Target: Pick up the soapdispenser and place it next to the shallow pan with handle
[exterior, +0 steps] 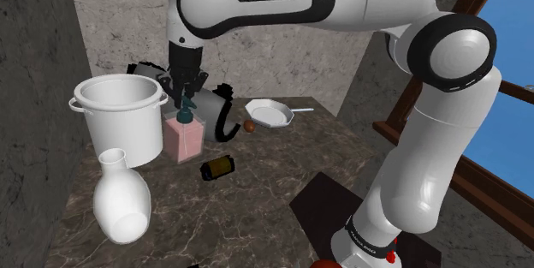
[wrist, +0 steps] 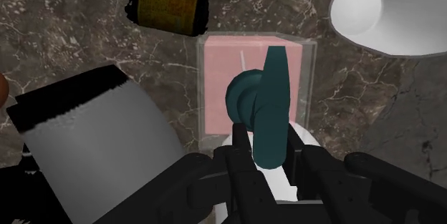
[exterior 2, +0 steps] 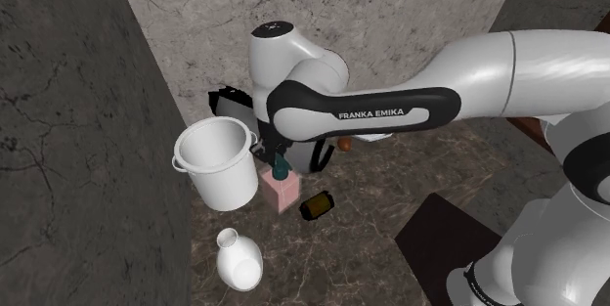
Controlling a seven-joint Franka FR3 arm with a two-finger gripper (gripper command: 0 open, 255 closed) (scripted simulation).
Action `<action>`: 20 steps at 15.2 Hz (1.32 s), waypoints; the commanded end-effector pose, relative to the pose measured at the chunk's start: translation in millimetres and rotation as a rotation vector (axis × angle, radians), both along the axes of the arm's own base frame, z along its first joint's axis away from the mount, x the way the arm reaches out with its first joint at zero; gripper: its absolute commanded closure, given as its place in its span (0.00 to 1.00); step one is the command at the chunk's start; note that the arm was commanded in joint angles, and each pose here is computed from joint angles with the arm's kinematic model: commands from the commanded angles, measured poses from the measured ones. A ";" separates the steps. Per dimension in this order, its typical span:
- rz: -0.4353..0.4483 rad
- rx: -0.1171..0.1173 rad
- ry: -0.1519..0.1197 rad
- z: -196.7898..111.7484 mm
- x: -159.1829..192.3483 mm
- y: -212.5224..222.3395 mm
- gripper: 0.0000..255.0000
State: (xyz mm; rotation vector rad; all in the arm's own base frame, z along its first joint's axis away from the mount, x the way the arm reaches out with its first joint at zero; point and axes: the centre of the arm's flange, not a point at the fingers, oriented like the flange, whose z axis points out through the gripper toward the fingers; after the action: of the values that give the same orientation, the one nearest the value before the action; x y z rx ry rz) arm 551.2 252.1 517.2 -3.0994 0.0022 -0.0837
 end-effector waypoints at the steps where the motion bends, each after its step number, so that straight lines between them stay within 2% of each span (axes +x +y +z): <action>1: 0.000 0.000 0.000 11.7 0.5 -0.2 1.00; 20: 0.000 0.000 0.000 112.0 0.5 -0.2 1.00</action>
State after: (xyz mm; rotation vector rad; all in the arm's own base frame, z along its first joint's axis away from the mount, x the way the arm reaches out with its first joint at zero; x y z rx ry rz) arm 552.2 251.9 623.6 -3.0994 0.0021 -0.0833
